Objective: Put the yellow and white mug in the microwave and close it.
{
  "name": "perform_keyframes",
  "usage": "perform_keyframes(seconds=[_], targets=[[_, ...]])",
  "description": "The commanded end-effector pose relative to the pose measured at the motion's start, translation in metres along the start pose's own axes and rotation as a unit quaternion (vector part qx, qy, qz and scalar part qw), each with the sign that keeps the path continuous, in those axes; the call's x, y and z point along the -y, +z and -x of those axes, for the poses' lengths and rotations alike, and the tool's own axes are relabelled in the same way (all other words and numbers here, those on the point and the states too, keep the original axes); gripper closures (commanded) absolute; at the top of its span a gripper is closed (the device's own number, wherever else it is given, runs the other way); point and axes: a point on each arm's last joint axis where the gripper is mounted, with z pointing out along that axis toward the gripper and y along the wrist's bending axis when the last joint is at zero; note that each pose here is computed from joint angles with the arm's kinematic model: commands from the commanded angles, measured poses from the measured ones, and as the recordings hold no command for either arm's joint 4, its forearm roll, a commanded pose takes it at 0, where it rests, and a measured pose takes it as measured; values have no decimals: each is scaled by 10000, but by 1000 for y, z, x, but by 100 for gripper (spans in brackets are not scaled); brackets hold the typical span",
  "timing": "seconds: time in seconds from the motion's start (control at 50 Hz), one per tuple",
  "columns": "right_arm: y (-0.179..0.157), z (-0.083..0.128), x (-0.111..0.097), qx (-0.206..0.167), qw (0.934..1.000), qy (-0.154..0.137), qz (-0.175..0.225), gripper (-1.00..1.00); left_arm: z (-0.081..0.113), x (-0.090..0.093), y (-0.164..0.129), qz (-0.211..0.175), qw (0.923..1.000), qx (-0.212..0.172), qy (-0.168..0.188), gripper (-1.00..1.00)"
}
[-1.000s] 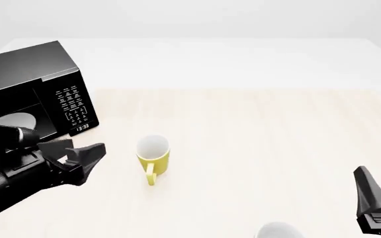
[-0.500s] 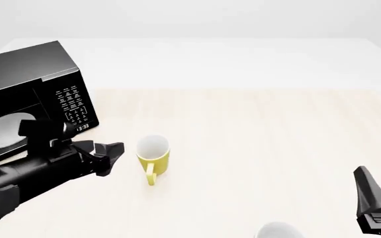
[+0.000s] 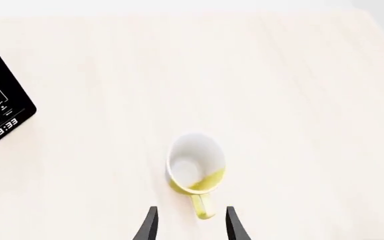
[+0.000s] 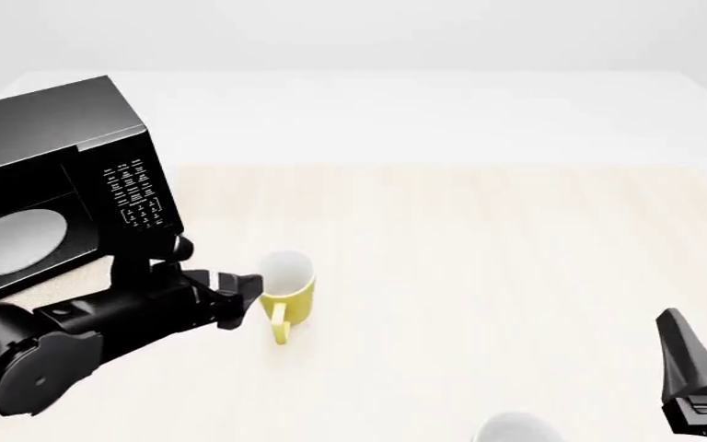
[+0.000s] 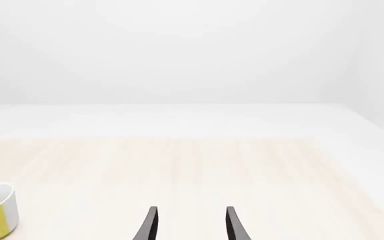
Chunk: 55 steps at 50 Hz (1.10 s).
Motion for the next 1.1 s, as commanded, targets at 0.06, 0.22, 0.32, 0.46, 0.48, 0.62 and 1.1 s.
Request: perform_keyframes(seconds=[0.06, 0.22, 0.32, 0.46, 0.48, 0.62, 1.1], targets=[[0, 0, 0, 0, 10000, 0, 0, -100, -10, 2, 19, -13, 9997, -217, -78, -100], [0, 0, 0, 0, 10000, 0, -1, -100, -17, 1, 30, -3, 9993, -346, -148, -100], [0, 0, 0, 0, 10000, 0, 1, -100, -20, 1, 36, 15, 9990, -403, -183, -100], [0, 0, 0, -1, 10000, 0, 0, -100, -27, 1, 44, 27, 9984, -507, -245, -100], [0, 0, 0, 0, 10000, 0, 0, -100, -27, 1, 45, 27, 9984, -512, -245, -100], [0, 0, 0, 0, 10000, -1, 1, -100, -33, 3, 52, 7, 9977, -602, -321, -100], [0, 0, 0, 1, 10000, 0, 0, -100, -53, 6, 74, 19, 9936, -927, -642, -100]])
